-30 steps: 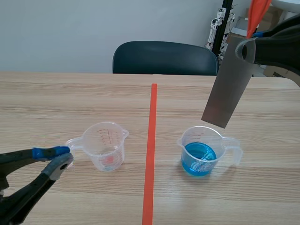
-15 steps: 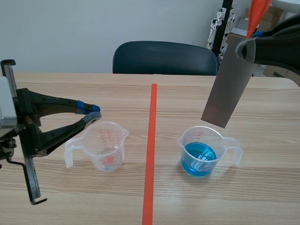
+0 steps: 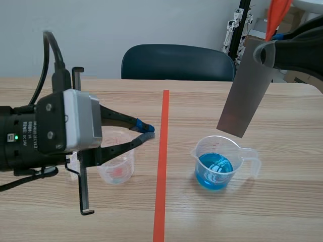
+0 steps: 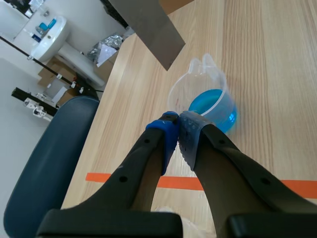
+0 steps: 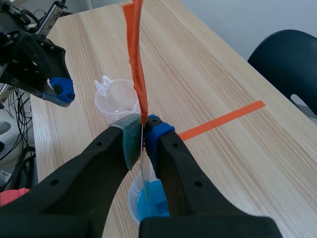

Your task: Do the redox reaction experiment. raise the plate out of the solution

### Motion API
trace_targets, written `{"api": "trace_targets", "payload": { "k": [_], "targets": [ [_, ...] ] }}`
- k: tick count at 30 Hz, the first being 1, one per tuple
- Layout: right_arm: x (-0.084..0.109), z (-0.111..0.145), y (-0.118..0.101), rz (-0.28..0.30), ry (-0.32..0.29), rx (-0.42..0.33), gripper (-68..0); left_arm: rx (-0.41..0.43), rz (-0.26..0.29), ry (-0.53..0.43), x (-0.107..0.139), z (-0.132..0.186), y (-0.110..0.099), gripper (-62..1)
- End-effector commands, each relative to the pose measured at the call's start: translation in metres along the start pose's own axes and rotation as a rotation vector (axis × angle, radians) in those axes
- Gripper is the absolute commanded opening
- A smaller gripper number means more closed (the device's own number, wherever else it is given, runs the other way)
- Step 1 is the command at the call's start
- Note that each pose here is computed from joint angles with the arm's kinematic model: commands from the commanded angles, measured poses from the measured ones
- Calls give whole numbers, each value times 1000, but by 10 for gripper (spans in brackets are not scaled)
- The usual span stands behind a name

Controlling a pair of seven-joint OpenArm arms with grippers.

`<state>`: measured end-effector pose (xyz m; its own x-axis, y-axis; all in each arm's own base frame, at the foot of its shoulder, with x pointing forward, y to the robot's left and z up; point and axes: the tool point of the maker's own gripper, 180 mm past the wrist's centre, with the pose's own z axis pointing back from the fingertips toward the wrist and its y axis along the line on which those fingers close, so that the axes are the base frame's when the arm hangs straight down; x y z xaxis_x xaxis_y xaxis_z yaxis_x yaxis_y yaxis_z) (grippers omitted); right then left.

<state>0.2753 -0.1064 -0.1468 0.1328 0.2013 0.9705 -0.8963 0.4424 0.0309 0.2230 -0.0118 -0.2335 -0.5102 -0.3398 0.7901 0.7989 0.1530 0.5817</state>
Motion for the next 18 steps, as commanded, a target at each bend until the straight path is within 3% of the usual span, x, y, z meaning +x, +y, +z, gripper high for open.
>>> {"api": "trace_targets", "payload": {
  "k": [1,8,18],
  "targets": [
    [19,0,-3,27,-52,-7,-671,32,-4,-31,7,-4,10,-569],
    [19,0,-3,27,-52,-7,-671,57,-29,-4,2,-18,27,-569],
    [19,0,-3,27,-52,-7,-671,74,-19,-19,-1,-37,38,-569]
  ]
}}
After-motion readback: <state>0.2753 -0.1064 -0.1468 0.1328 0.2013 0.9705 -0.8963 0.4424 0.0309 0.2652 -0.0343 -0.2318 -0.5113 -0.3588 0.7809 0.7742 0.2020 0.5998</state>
